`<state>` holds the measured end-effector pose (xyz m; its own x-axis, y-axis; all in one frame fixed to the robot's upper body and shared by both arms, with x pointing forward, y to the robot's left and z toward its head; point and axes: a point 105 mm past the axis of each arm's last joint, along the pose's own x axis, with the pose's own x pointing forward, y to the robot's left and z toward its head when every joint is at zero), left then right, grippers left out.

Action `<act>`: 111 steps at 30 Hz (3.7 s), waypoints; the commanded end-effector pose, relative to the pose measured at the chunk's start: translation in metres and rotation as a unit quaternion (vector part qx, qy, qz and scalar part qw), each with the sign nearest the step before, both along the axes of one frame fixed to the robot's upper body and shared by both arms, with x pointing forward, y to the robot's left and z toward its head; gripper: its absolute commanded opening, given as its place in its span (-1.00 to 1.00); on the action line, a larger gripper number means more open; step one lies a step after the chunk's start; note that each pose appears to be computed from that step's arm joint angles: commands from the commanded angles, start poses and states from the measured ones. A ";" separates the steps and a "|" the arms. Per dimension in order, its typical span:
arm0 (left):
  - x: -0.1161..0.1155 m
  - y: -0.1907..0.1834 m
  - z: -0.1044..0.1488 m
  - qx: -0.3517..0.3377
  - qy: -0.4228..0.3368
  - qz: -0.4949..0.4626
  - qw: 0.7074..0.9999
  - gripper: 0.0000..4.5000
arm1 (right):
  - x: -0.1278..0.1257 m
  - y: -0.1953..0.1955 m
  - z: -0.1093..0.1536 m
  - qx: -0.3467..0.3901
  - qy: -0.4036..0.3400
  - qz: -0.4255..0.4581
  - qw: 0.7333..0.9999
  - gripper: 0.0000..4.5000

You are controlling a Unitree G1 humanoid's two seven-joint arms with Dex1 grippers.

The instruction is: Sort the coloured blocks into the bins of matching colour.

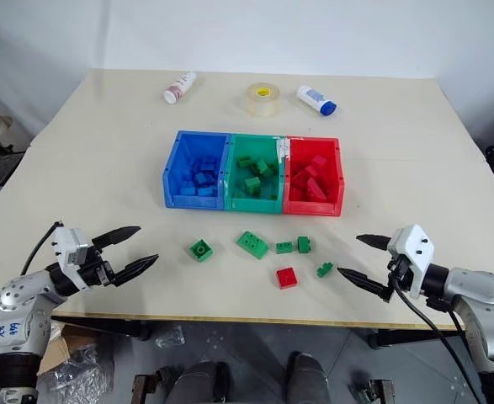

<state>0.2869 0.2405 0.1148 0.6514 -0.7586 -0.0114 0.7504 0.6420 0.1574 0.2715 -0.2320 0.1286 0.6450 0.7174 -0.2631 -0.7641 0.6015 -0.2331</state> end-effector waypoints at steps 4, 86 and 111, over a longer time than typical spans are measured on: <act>0.005 -0.001 0.004 -0.010 0.002 0.000 1.000 0.99 | 0.005 -0.001 0.008 -0.003 -0.017 -0.017 1.000 1.00; 0.016 -0.035 0.013 -0.001 -0.046 -0.059 0.997 1.00 | 0.082 0.129 0.081 0.093 -0.126 0.150 0.976 0.98; 0.018 -0.031 0.012 0.002 -0.045 -0.061 0.997 1.00 | -0.009 0.077 0.002 -0.050 0.080 0.189 0.977 0.98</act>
